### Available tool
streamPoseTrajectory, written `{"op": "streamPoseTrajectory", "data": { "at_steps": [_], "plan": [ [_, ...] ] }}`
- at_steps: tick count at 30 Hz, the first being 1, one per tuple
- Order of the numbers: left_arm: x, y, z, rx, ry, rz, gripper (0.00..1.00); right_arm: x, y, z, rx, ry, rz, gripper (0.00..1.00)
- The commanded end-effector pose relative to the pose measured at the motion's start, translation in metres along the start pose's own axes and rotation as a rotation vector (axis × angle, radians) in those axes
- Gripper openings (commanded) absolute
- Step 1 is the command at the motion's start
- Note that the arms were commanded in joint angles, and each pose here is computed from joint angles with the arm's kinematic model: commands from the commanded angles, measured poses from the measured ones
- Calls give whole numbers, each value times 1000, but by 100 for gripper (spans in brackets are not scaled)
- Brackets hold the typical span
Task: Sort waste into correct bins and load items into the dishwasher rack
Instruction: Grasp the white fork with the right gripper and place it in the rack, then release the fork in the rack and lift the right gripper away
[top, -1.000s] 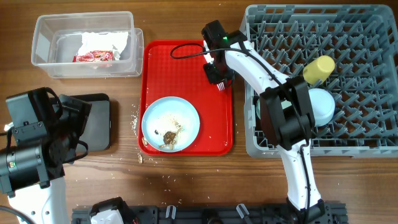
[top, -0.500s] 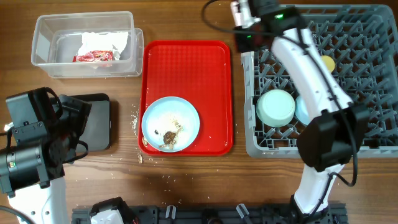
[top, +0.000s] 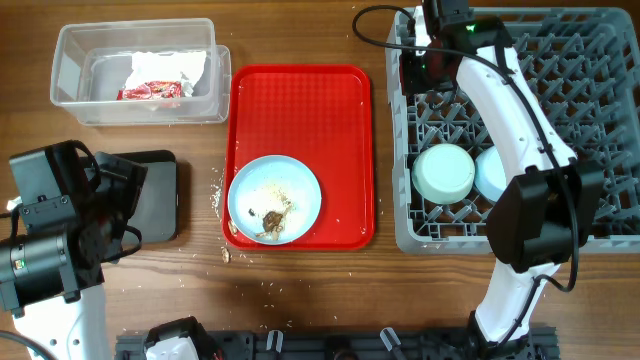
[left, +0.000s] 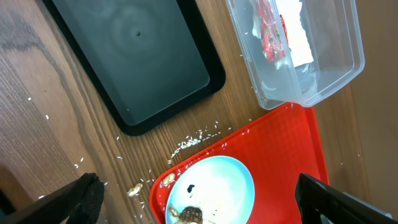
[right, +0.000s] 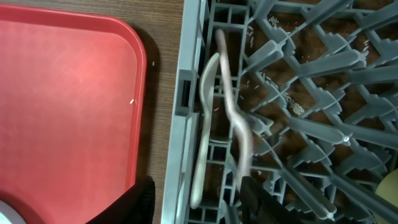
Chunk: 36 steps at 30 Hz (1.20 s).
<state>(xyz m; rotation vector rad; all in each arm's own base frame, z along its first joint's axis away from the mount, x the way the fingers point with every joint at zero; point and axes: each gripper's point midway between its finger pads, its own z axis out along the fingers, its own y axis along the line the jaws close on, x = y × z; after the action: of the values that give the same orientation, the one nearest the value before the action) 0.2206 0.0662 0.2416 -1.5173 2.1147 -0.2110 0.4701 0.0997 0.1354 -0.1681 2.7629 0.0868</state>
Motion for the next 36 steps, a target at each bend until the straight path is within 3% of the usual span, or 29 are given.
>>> {"op": "streamPoseTrajectory", "data": {
  "at_steps": [1, 3, 6, 10, 13, 15, 18, 25, 32, 36],
  "plan": [
    [-3, 1, 0, -7, -15, 9, 100, 4, 6, -2, -30, 9, 40, 46],
    [-3, 1, 0, -7, -15, 8, 100, 7, 26, -6, -129, 22, 32, 45],
    [-3, 1, 0, -6, -15, 8, 100, 17, 87, -24, -421, 30, -156, 46],
    [-3, 1, 0, -6, -15, 8, 100, 35, 135, -32, -510, 68, -242, 50],
    [-3, 1, 0, -7, -15, 9, 100, 55, 177, -38, -542, 96, -334, 67],
    [-3, 1, 0, -7, -15, 9, 100, 67, 202, -41, -551, 105, -396, 100],
    [-3, 1, 0, -7, -15, 9, 100, 72, 210, -37, -480, 104, -402, 100],
    [-3, 1, 0, -7, -15, 9, 100, 44, 150, -67, -283, 35, -81, 99],
    [-3, 1, 0, -7, -15, 9, 100, 8, 23, -134, 21, -200, 103, 100],
    [-3, 1, 0, -6, -15, 8, 100, 13, -57, -139, 121, -180, 267, 100]
  ]
}}
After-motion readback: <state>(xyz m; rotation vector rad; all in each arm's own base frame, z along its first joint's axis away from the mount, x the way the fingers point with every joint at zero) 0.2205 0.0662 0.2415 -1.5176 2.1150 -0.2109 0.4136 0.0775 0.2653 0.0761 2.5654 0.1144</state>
